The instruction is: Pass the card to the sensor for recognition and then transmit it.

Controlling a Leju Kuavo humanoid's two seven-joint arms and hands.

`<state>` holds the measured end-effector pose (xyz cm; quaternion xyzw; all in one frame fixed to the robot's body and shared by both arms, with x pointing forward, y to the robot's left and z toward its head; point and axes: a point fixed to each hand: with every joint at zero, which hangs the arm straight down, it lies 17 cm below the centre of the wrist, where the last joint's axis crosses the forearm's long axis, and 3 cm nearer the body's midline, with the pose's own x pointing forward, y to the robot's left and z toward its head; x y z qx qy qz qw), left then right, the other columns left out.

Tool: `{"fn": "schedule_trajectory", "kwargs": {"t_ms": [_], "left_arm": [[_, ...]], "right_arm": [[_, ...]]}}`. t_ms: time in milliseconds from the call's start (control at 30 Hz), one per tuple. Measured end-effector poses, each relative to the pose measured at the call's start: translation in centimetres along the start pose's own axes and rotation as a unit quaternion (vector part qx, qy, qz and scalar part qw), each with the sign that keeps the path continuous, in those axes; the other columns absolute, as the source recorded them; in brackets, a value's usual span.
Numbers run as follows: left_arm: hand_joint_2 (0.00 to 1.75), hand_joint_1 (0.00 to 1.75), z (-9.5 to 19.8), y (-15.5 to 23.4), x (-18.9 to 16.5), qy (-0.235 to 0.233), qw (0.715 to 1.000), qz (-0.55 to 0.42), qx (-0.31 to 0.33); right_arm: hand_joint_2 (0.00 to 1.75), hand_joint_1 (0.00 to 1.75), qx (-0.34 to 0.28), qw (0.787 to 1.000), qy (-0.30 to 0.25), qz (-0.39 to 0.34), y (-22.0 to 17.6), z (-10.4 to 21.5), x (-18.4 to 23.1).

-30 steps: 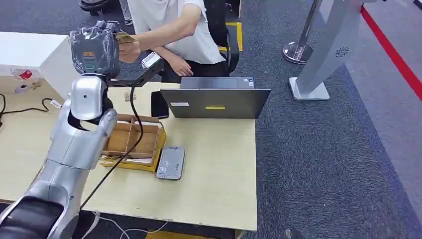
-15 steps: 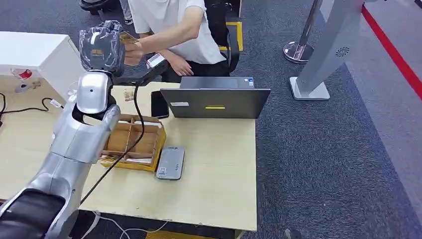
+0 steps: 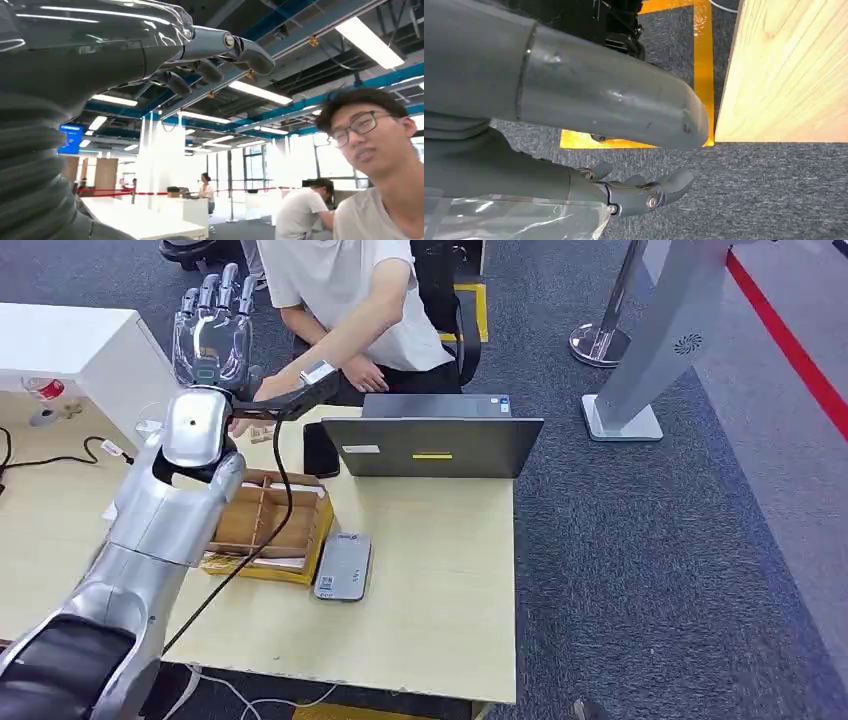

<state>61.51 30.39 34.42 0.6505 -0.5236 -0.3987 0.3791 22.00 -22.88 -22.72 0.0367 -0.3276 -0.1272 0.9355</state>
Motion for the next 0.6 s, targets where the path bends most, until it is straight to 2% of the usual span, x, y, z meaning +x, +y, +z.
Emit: {"fn": "schedule_trajectory", "kwargs": {"t_ms": [133, 233, 367, 433, 533, 600], "left_arm": [[1.75, 0.00, 2.4, -0.1, 0.2, -0.038, 0.999, 0.013, 0.023], [1.75, 0.00, 4.3, 0.6, -1.2, -0.059, 0.997, 0.027, 0.048], [1.75, 0.00, 7.8, 2.7, -5.8, -0.065, 0.989, 0.094, 0.096], [1.75, 0.00, 9.9, 3.3, -11.4, -0.038, 0.987, 0.108, 0.111], [1.75, 0.00, 12.9, 3.5, -25.6, 0.041, 0.984, 0.139, 0.107], [1.75, 0.00, 15.1, 5.1, -32.7, 0.078, 0.981, 0.124, 0.124]], "right_arm": [[0.00, 0.00, -0.006, 1.000, -0.003, -0.010, -0.4, 0.2, -0.4], [0.00, 0.00, -0.012, 1.000, -0.007, -0.022, -0.8, 0.4, -0.7], [0.00, 0.00, -0.021, 0.999, -0.013, -0.044, -1.3, 0.7, -0.8], [0.00, 0.00, -0.025, 0.998, -0.013, -0.050, -1.6, 0.7, -1.0], [0.00, 0.00, -0.027, 0.998, -0.013, -0.053, -1.8, 0.8, -1.1], [0.00, 0.00, -0.031, 0.998, -0.012, -0.055, -2.2, 0.8, -1.1]]}}
